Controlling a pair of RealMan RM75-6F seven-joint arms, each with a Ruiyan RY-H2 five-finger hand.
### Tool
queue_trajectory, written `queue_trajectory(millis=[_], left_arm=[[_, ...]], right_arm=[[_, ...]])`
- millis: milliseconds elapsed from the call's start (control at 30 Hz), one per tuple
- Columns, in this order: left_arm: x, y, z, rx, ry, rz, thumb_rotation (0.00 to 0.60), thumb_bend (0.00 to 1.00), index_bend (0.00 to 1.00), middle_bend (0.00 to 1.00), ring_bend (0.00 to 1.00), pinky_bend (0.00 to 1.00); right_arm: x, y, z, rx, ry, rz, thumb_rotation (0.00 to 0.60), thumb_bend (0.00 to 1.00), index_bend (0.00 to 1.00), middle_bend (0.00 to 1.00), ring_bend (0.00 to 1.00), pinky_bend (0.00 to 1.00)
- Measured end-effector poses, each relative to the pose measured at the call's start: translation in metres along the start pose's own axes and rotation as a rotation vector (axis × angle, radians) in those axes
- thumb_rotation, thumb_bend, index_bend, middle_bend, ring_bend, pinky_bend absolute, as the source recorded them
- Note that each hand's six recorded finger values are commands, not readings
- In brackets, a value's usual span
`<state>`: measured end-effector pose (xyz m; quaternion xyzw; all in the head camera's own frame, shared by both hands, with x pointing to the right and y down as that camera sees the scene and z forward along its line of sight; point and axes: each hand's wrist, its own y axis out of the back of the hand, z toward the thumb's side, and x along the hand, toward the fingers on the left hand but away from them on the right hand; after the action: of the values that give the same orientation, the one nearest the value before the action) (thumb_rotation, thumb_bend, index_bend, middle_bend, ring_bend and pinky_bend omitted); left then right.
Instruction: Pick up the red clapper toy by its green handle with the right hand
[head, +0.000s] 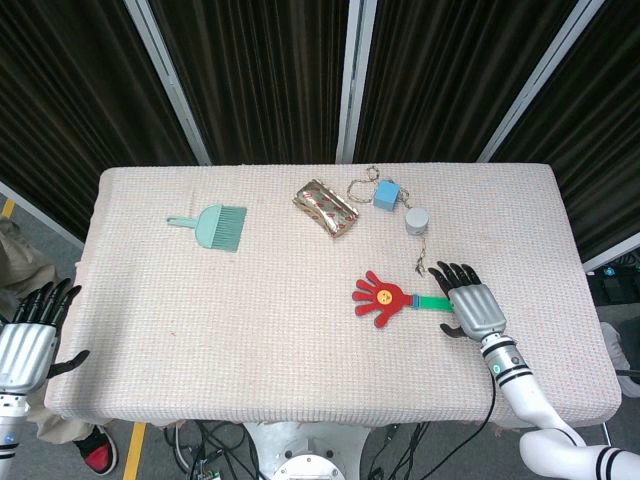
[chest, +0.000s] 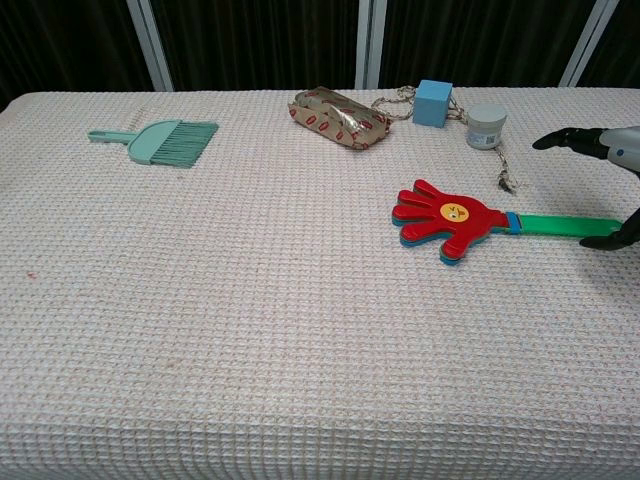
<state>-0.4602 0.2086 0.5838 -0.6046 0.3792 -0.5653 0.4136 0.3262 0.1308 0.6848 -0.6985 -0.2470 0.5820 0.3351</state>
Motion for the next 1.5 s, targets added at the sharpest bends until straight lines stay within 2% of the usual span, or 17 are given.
queue_trajectory(millis=[500,833,1300,1500], left_arm=[[-0.002,-0.002,0.003,-0.047,-0.021,-0.021,0.600,0.17,0.08,0.03,0.00,0.12],[-0.005,0.001,0.008,-0.067,-0.051,-0.012,0.600,0.17,0.08,0.03,0.00,0.12],[-0.007,-0.007,0.006,-0.070,-0.052,-0.048,0.600,0.19,0.08,0.03,0.00,0.12],[-0.006,-0.008,0.006,-0.044,-0.054,-0.050,0.600,0.19,0.08,0.03,0.00,0.12]], right_arm=[[-0.026,-0.019,0.017,0.049,-0.030,0.047,0.600,0.17,0.30,0.00,0.00,0.00],[-0.032,-0.022,0.016,0.038,-0.043,0.057,0.600,0.18,0.33,0.00,0.00,0.00],[-0.037,-0.019,0.016,0.023,-0.048,0.073,0.600,0.31,0.40,0.00,0.00,0.00],[-0.037,-0.022,0.017,0.024,-0.053,0.081,0.600,0.32,0.41,0.00,0.00,0.00]])
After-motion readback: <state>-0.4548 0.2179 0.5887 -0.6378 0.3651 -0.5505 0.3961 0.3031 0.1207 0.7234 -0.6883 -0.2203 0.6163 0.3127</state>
